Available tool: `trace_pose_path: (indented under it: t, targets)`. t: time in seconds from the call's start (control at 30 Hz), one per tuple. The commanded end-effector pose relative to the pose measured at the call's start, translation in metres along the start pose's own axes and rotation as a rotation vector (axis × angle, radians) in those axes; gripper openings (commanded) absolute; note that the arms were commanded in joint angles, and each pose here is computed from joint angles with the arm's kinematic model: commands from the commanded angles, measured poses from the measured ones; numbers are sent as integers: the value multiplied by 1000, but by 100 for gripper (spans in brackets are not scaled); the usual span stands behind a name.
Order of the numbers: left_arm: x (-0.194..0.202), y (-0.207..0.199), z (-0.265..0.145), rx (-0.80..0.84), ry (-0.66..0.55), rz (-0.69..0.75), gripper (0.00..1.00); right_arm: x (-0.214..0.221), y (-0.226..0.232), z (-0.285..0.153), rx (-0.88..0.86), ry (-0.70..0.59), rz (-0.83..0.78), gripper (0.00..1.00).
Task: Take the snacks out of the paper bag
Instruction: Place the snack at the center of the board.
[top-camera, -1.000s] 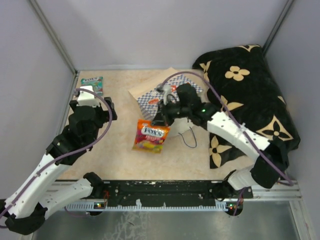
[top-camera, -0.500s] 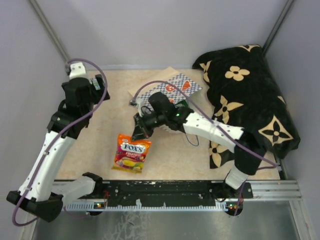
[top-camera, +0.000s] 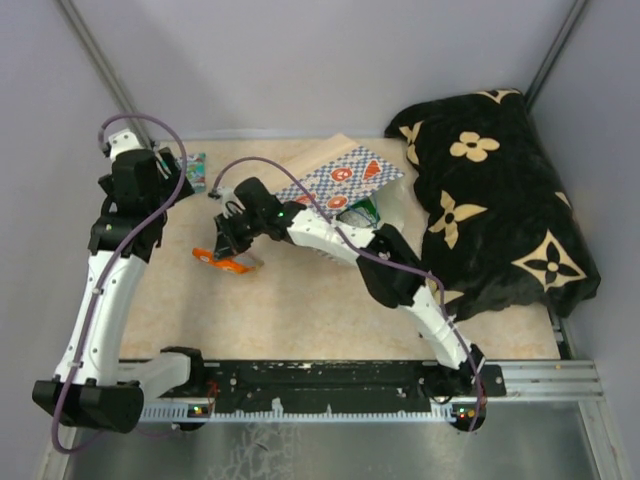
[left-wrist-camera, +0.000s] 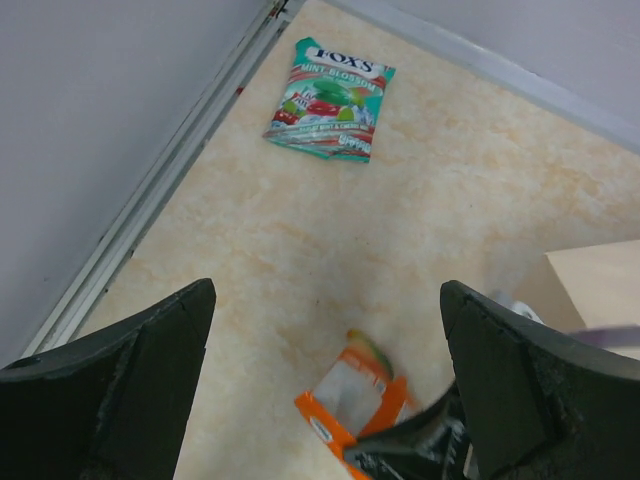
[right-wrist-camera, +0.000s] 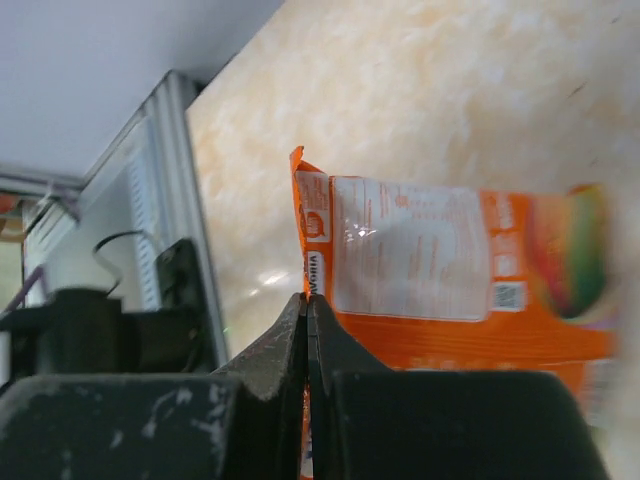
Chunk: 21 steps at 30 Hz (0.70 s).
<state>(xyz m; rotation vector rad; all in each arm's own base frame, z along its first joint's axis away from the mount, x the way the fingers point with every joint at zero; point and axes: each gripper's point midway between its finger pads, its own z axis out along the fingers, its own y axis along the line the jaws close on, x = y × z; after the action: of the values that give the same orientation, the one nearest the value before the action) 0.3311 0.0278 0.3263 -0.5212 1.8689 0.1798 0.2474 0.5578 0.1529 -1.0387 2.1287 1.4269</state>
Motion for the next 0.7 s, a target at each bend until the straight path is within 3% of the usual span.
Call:
trace_pose_path:
  t: [0.0,0.07,0.13,0.17,0.23,0.27,0.3,0.47,0.67]
  targets:
    - [11,1,8,3,25,-34,100,-38,-31,12,89,-57,-64,0]
    - [21,-1,16,3,47,-34,100,-56,-42,8,120,-88,-89,0]
    - [32,-3,24,-1,71,-38,100,-73,-50,3,129,-119,-103,16]
    - [38,-2,28,-7,82,-42,100,-79,-52,-1,123,-132,-109,34]
    - [49,-1,32,-17,87,-63,100,-89,-51,-9,108,-150,-117,80]
    - [54,-2,35,-12,88,-71,100,-95,-47,-15,110,-159,-127,95]
    - [59,-3,36,2,90,-78,100,-101,-41,-24,111,-171,-143,99]
    - [90,-24,39,147,122,-84,100,-136,14,-114,100,-331,-175,99]
    - [136,-45,47,290,188,-63,99,-140,37,-251,348,-642,-169,99]
